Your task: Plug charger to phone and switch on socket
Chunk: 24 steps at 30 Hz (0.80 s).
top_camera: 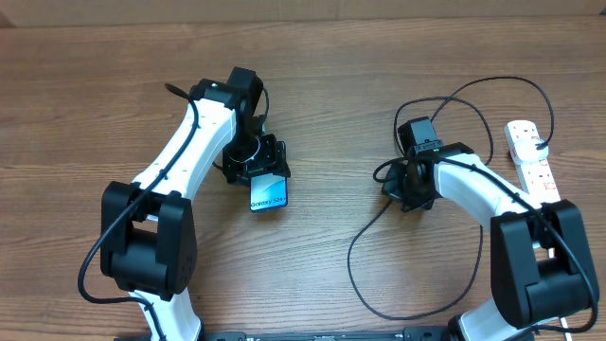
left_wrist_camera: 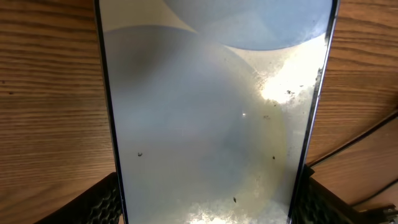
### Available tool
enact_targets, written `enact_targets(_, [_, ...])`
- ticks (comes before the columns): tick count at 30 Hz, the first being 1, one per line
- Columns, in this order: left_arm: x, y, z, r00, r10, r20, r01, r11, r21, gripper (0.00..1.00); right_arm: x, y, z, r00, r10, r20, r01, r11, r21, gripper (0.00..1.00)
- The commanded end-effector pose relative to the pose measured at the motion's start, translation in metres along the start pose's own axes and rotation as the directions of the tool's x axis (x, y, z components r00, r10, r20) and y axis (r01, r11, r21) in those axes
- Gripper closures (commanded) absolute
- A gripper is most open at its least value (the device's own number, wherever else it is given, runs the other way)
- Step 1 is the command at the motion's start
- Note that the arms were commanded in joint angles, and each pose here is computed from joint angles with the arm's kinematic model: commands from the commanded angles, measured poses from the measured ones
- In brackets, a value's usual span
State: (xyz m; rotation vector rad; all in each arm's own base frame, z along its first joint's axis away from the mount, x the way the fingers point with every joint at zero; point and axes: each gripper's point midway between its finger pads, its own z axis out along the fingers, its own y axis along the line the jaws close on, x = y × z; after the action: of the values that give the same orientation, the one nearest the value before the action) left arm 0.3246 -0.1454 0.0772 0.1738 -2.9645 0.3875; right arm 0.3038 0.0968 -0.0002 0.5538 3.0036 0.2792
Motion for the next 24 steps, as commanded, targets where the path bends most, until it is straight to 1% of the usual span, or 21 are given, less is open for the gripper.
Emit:
enact_targets(1, [0.001, -0.012, -0.012, 1.000, 0.013, 0.010, -0.014, 0.996, 0.086, 0.95, 0.019, 0.047, -0.013, 0.961, -0.271, -0.059, 0.246, 0.931, -0.269, 0.96])
enact_targets(3, [0.002, -0.021, -0.014, 1.000, 0.029, 0.000, -0.028, 0.987, 0.156, 0.96, 0.030, 0.069, -0.034, 0.919, -0.393, -0.027, 0.348, 0.842, -0.413, 0.96])
enact_targets(6, [-0.001, -0.034, -0.021, 0.999, 0.044, -0.005, -0.041, 0.962, 0.271, 0.96, 0.053, 0.092, -0.069, 0.851, -0.523, 0.035, 0.443, 0.681, -0.583, 0.96])
enact_targets(11, [-0.005, -0.052, -0.033, 0.999, 0.050, -0.006, -0.043, 0.909, 0.416, 0.96, 0.091, 0.101, -0.110, 0.758, -0.643, 0.105, 0.503, 0.474, -0.723, 0.96])
enact_targets(13, [-0.006, -0.055, -0.034, 0.998, 0.056, -0.001, -0.050, 0.901, 0.431, 0.96, 0.101, 0.099, -0.116, 0.741, -0.664, 0.101, 0.494, 0.437, -0.751, 0.96])
enact_targets(16, [-0.003, -0.060, -0.033, 0.998, 0.069, -0.003, -0.061, 0.898, 0.436, 0.96, 0.111, 0.095, -0.117, 0.739, -0.671, 0.058, 0.468, 0.450, -0.760, 0.96])
enact_targets(19, [-0.001, -0.065, -0.032, 0.997, 0.083, -0.003, -0.074, 0.897, 0.435, 0.96, 0.118, 0.099, -0.117, 0.721, -0.690, 0.056, 0.474, 0.434, -0.766, 0.96])
enact_targets(22, [0.000, -0.067, -0.029, 0.998, 0.066, -0.006, -0.057, 0.907, 0.416, 0.95, 0.135, 0.107, -0.117, 0.674, -0.736, 0.065, 0.498, 0.388, -0.775, 0.96])
enact_targets(24, [-0.001, -0.064, -0.026, 0.999, 0.048, -0.006, -0.042, 0.920, 0.391, 0.96, 0.143, 0.111, -0.117, 0.654, -0.754, 0.061, 0.504, 0.374, -0.779, 0.96])
